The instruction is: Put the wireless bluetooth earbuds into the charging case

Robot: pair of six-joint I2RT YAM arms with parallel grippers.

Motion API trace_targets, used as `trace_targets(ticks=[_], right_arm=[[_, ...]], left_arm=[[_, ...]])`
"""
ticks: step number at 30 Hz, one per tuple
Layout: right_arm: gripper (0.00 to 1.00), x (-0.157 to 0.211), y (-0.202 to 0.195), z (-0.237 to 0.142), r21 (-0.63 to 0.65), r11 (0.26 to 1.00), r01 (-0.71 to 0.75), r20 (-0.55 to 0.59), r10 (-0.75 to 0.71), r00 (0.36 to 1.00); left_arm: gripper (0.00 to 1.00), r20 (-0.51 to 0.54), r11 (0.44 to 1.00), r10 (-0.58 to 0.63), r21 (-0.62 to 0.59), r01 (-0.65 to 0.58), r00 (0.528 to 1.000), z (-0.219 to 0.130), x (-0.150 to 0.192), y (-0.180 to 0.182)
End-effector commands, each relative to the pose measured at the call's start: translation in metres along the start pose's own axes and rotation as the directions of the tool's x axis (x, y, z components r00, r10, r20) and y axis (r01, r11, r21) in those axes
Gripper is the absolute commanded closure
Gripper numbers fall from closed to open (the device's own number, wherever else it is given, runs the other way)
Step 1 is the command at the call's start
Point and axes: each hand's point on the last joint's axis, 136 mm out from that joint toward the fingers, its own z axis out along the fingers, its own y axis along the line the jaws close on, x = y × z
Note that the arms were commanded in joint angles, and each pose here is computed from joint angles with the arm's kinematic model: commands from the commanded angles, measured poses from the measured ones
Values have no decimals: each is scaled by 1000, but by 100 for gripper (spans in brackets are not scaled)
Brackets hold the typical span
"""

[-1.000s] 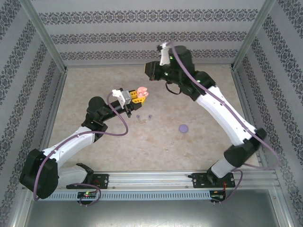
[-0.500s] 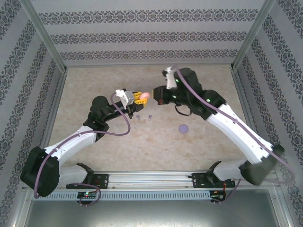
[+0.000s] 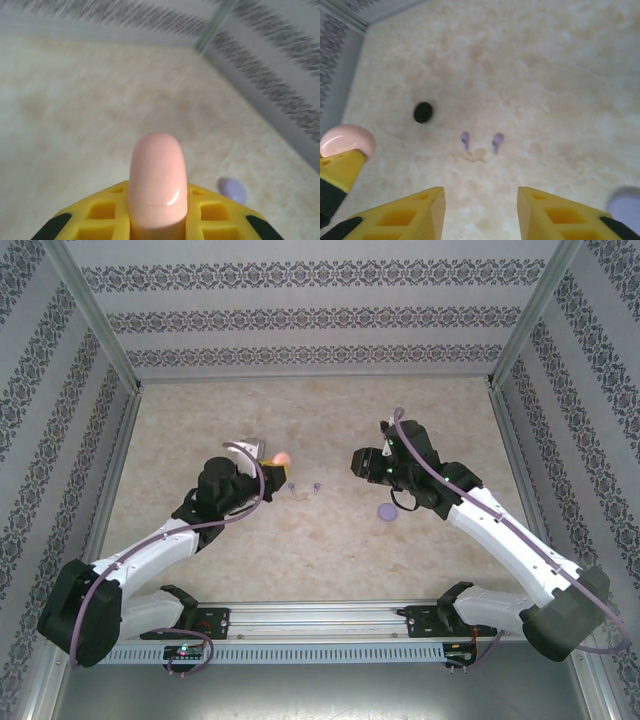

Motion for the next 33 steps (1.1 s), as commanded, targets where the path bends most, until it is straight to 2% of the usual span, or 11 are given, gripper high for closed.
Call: trace_targets(ticks=[1, 8, 18, 23, 27, 33], right_arm=[[49, 1, -20, 9, 76, 997, -2, 28, 0, 1000], [39, 17, -72, 26, 230, 973, -36, -17, 41, 999], [36, 30, -122, 47, 374, 925, -71, -91, 113, 989], [31, 44, -141, 54, 434, 897, -83, -128, 152, 980], [26, 53, -146, 61, 438, 897, -62, -165, 148, 975], [22, 64, -155, 69, 442, 897, -9, -223, 119, 968]], left_arm=[[100, -109, 953, -236, -220, 209, 966, -17, 47, 48], [100, -138, 887, -391, -320, 332, 910, -25, 90, 94], [100, -253, 869, -474, -286, 403, 843, 19, 121, 117], [100, -224, 829, -527, -348, 438, 820, 16, 134, 139], [81, -201, 808, -544, -389, 443, 815, 6, 133, 150], [46, -169, 825, -497, -397, 403, 851, -10, 107, 151]])
